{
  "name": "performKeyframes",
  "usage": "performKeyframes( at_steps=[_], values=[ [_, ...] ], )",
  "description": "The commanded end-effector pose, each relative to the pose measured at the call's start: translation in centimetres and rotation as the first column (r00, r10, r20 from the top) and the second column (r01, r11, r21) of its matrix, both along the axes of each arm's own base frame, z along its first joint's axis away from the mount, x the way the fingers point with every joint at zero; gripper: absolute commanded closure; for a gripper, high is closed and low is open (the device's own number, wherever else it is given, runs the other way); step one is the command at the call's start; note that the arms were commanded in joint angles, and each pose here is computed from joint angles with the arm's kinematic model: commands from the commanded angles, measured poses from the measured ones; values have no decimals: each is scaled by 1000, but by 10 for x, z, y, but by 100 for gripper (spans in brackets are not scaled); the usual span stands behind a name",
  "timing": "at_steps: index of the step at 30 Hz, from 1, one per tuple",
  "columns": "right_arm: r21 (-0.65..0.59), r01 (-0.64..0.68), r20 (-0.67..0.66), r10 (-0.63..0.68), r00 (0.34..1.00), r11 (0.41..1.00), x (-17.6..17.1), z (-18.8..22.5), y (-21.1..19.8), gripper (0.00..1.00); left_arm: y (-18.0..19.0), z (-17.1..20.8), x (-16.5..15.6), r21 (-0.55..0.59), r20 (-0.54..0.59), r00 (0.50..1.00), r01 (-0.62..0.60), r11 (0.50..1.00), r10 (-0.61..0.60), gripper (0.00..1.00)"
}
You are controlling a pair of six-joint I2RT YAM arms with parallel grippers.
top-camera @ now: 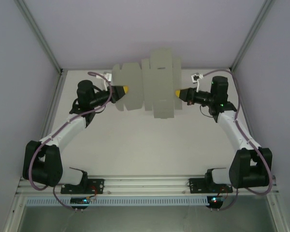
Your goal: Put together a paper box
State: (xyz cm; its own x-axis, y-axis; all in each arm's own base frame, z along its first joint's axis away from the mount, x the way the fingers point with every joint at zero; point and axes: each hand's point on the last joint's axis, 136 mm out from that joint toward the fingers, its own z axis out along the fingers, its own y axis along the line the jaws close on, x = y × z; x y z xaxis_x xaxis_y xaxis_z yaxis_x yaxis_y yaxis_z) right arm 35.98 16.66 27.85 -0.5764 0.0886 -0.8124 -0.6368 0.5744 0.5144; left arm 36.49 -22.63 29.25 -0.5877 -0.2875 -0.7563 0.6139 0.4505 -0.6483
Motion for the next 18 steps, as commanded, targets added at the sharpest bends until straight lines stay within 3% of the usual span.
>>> performKeyframes(
  at_steps=[1, 3, 6, 10, 11, 13, 15, 18],
  values=[
    [-430, 192, 57, -186, 981, 882, 9, -35, -17, 100, 3, -9, 2, -2, -22, 1000, -23, 1000, 23, 100],
    [-683, 308, 172, -264, 949, 662, 15, -50, -30, 100, 5, -20, 2, 2, -55, 998, -38, 999, 38, 100],
    [-830, 402, 301, -297, 906, 387, 27, -50, -42, 100, 4, -33, 2, 7, -92, 995, -44, 999, 44, 98],
    [-847, 493, 443, -250, 861, 198, 44, -45, -37, 100, 0, -61, 3, 39, -164, 985, -54, 998, 60, 94],
    [-848, 502, 467, -211, 859, 167, 48, -46, -33, 100, 1, -72, 4, 54, -196, 978, -67, 996, 76, 89],
    [-859, 481, 460, -149, 875, 173, 51, -52, -20, 100, 3, -95, 4, 81, -251, 963, -83, 993, 101, 76],
    [-889, 387, 380, -77, 922, 246, 46, -69, -3, 100, 7, -122, 2, 128, -300, 946, -91, 988, 126, 59],
    [-910, 272, 301, 47, 953, 313, 36, -92, 17, 100, 20, -163, -1, 233, -379, 904, -115, 966, 199, 47]
  ],
)
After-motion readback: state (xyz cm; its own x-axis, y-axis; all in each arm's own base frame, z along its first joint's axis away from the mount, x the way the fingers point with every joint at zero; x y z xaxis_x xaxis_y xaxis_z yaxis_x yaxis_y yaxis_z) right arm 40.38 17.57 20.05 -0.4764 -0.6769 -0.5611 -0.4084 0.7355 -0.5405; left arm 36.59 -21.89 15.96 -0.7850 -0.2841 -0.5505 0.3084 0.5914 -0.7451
